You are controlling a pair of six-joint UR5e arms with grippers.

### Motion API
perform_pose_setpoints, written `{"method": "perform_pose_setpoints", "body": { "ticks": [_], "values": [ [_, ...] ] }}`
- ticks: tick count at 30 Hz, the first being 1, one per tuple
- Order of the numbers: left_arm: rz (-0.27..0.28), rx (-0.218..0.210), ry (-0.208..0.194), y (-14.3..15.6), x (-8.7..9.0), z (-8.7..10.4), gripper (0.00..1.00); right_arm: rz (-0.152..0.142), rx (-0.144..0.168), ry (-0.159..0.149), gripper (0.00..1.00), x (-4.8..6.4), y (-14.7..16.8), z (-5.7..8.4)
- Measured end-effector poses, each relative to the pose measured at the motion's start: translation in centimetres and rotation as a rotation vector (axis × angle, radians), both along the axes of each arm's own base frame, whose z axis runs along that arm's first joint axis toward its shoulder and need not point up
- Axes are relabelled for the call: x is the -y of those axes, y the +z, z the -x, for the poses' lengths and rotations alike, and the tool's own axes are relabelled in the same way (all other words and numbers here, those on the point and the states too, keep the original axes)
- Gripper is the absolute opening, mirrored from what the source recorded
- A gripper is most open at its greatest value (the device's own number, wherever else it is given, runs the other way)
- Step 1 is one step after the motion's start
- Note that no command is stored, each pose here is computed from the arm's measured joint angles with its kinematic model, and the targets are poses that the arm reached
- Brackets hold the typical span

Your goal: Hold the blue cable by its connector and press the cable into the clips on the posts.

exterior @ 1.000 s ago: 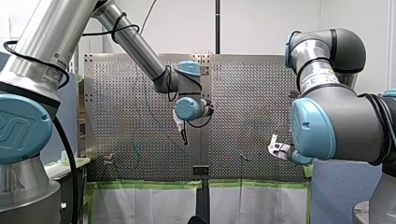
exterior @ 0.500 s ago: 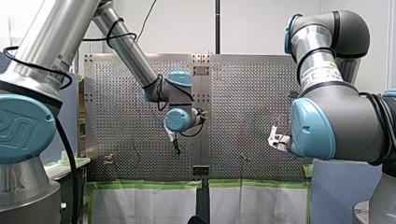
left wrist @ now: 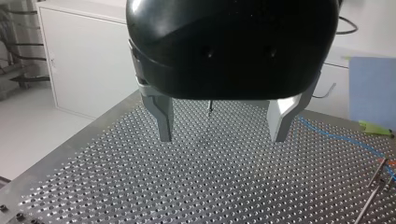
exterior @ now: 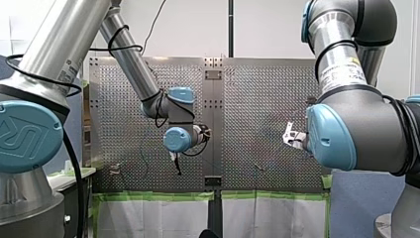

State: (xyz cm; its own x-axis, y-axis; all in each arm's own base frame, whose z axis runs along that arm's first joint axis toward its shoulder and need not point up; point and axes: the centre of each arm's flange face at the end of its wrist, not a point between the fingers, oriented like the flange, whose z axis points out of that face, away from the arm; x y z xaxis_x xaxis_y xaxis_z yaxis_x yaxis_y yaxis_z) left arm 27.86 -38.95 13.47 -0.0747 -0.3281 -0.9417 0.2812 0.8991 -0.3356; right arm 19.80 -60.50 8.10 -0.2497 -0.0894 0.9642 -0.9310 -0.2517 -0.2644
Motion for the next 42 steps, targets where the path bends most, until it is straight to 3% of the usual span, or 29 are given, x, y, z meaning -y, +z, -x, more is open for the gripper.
{"method": "perform_pose_setpoints", "body": {
  "ticks": [42],
  "values": [
    [-0.006, 0.002, 0.0, -0.16, -0.18, 0.16, 1.0, 0.006, 0.001, 0.003, 0.0, 0.03, 0.4, -0.04]
  ]
}}
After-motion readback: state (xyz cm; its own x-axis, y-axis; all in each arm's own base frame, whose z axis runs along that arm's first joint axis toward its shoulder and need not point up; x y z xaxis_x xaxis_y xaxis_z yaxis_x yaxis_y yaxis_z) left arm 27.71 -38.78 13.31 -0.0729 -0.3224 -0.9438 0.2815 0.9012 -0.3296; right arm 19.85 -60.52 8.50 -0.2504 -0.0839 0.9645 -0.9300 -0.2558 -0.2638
